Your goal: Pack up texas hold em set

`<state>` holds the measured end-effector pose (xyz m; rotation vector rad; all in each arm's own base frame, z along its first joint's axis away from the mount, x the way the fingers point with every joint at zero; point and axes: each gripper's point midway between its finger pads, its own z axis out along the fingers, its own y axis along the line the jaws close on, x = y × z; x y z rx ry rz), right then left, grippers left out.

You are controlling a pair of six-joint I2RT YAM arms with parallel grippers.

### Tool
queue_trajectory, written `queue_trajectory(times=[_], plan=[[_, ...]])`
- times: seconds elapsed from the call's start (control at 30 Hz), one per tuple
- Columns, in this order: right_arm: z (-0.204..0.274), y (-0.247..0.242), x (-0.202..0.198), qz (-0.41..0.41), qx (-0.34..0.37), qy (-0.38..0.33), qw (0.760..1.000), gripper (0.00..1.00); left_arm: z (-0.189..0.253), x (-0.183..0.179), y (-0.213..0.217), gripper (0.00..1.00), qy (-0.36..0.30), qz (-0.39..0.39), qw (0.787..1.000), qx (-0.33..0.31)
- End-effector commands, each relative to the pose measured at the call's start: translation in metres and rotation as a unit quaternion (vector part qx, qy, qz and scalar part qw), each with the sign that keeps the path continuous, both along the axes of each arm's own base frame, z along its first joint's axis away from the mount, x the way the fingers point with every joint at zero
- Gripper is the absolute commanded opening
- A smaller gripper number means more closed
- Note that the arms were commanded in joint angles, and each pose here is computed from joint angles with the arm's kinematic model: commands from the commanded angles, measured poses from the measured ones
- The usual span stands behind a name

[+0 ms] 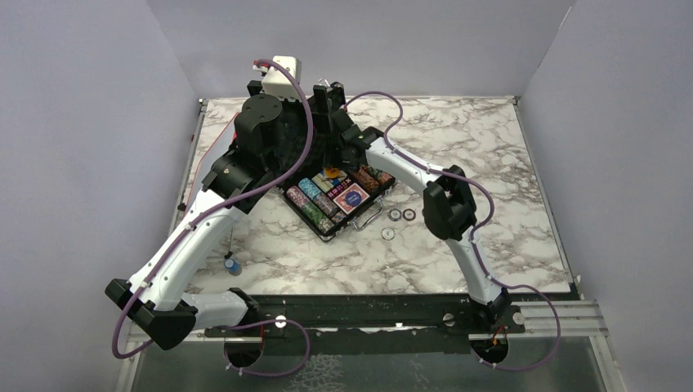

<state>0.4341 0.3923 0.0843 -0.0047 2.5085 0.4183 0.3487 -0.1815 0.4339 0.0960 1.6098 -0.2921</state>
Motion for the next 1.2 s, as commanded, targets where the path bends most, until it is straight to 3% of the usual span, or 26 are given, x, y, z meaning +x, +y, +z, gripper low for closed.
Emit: queue_trajectory(times=[0.0,0.23,0.47,0.6,0.83,1.17], plan=[[-0.008,0.007,0.009,0.005,-0.001,-0.011,1.0,0.5,0.004,-0.002,0.004,0.99,-0.001,0.006,1.0,-0.007],[0.004,0.009,0.008,0.013,0.006,-0.014,1.0,0.67,0.003,-0.003,0.004,0.99,-0.001,0.007,1.0,-0.006],[0.05,0.005,0.005,0.017,0.025,-0.044,0.999,0.68,0.007,-0.004,0.006,0.99,-0.006,0.007,1.0,-0.006],[0.074,-0.023,-0.014,0.014,0.008,-0.058,0.998,0.68,0.008,-0.006,0.009,0.99,-0.009,0.009,1.0,-0.004],[0.059,-0.104,-0.075,-0.012,-0.067,-0.028,0.997,0.68,0.004,-0.008,0.011,0.99,-0.007,0.01,1.0,-0.003],[0.003,-0.16,-0.15,-0.026,-0.126,0.084,0.988,0.68,-0.007,-0.006,-0.001,0.99,0.002,-0.012,1.0,-0.009]])
